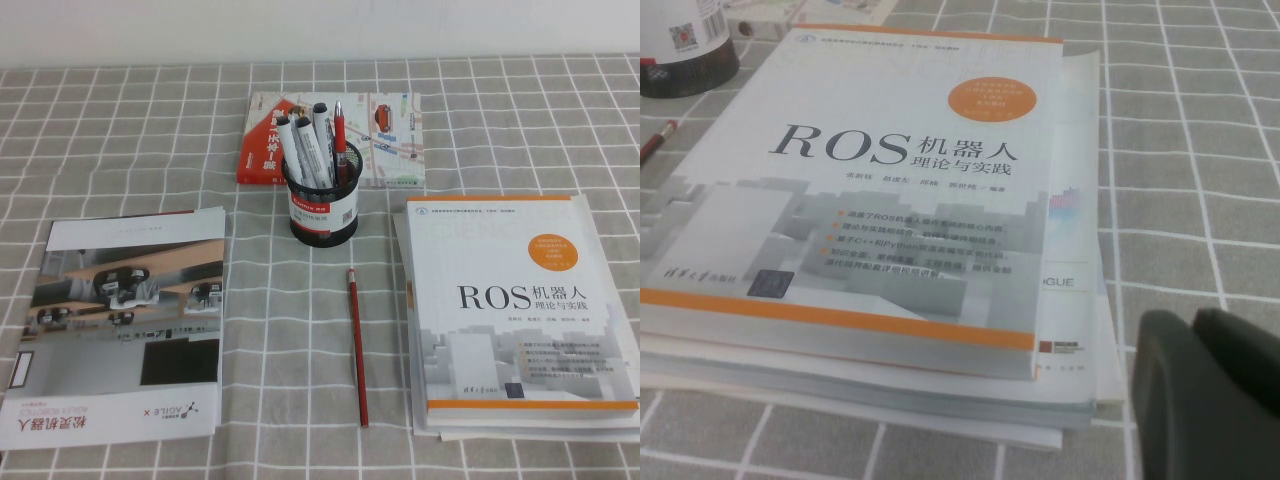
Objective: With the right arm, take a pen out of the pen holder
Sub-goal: 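Take a marker out of the pen holder and lay it on the table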
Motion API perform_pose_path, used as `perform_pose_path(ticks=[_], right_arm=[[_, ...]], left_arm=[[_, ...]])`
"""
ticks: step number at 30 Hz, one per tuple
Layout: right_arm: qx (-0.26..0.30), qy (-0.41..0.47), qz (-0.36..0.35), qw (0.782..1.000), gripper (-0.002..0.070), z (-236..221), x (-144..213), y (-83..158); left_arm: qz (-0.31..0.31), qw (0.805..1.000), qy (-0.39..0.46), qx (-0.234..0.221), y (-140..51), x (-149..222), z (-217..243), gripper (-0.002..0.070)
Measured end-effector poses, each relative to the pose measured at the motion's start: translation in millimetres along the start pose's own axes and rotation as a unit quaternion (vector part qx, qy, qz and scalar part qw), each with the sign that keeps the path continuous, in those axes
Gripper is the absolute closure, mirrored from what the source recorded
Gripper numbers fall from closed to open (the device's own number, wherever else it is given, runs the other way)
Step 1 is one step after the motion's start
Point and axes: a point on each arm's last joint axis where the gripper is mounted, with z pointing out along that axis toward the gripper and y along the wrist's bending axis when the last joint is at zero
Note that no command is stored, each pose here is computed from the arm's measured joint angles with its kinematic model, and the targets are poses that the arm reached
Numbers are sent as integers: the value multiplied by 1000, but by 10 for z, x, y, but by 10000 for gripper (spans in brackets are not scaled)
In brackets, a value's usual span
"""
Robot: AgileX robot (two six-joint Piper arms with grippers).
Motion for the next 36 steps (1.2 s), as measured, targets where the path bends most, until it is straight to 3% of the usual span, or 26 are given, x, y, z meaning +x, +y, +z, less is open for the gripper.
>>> perform_pose_path(ticks=[36], right_arm=[[-3, 0, 7, 1000, 689, 0, -1, 5]], left_arm=[[0, 1000, 0, 0, 0, 0, 0, 678]])
